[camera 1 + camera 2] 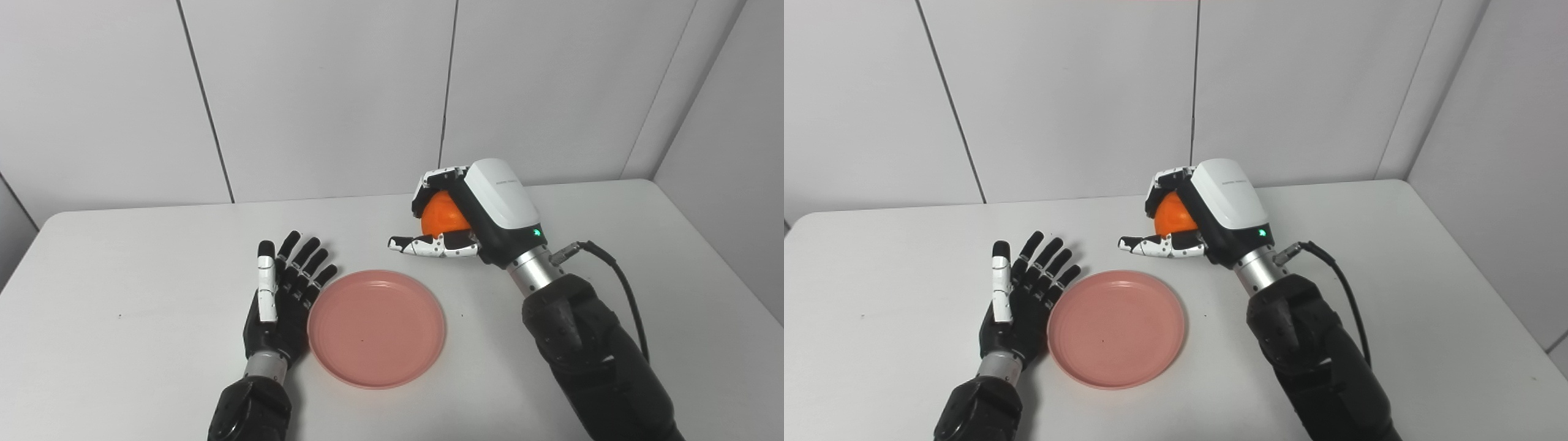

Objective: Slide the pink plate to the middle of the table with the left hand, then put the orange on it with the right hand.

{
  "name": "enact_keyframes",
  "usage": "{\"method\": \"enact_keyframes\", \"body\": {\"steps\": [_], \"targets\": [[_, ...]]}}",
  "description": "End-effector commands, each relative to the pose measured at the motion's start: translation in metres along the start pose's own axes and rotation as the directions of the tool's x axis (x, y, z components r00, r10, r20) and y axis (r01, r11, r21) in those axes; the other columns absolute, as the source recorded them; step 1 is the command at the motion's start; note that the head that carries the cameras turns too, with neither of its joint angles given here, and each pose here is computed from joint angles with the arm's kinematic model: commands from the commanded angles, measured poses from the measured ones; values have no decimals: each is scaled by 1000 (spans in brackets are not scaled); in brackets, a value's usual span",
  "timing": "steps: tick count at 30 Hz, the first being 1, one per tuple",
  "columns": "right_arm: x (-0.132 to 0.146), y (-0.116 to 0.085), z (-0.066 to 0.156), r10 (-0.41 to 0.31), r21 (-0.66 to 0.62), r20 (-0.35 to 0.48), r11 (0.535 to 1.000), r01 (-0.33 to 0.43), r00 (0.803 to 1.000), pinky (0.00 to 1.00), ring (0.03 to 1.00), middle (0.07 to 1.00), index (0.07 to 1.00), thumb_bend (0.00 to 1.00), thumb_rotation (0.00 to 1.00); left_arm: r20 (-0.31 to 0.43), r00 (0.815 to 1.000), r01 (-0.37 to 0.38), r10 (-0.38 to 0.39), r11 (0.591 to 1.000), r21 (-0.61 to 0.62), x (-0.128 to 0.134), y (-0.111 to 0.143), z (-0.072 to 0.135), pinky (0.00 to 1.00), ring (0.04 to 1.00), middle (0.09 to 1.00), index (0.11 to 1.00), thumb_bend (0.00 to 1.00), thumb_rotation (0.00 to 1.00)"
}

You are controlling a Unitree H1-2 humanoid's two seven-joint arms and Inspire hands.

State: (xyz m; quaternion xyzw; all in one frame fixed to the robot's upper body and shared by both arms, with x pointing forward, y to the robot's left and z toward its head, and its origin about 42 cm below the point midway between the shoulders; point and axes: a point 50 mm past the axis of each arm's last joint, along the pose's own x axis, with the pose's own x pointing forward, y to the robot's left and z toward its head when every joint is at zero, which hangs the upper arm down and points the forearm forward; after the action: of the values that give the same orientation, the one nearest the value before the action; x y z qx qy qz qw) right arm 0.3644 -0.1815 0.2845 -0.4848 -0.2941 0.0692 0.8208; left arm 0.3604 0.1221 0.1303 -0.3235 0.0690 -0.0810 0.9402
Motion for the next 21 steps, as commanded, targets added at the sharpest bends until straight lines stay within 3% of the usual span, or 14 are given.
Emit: {"method": "enact_keyframes", "body": {"steps": [1, 8, 21], "targets": [[12, -15, 13, -49, -12, 97, 999, 50, 994, 121, 173, 253, 320, 535, 434, -175, 976, -143, 133, 989, -44, -22, 7, -57, 727, 836, 807, 851, 771, 736], [12, -4, 16, -19, -9, 102, 1000, 20, 995, 121, 168, 238, 266, 542, 435, -173, 976, -143, 132, 988, -57, -21, 2, -62, 706, 829, 808, 849, 769, 732], [7, 18, 18, 30, 10, 109, 999, -31, 994, 97, 146, 215, 256, 540, 475, -167, 977, -146, 135, 987, -61, -20, -2, -63, 706, 826, 789, 826, 772, 716]]}}
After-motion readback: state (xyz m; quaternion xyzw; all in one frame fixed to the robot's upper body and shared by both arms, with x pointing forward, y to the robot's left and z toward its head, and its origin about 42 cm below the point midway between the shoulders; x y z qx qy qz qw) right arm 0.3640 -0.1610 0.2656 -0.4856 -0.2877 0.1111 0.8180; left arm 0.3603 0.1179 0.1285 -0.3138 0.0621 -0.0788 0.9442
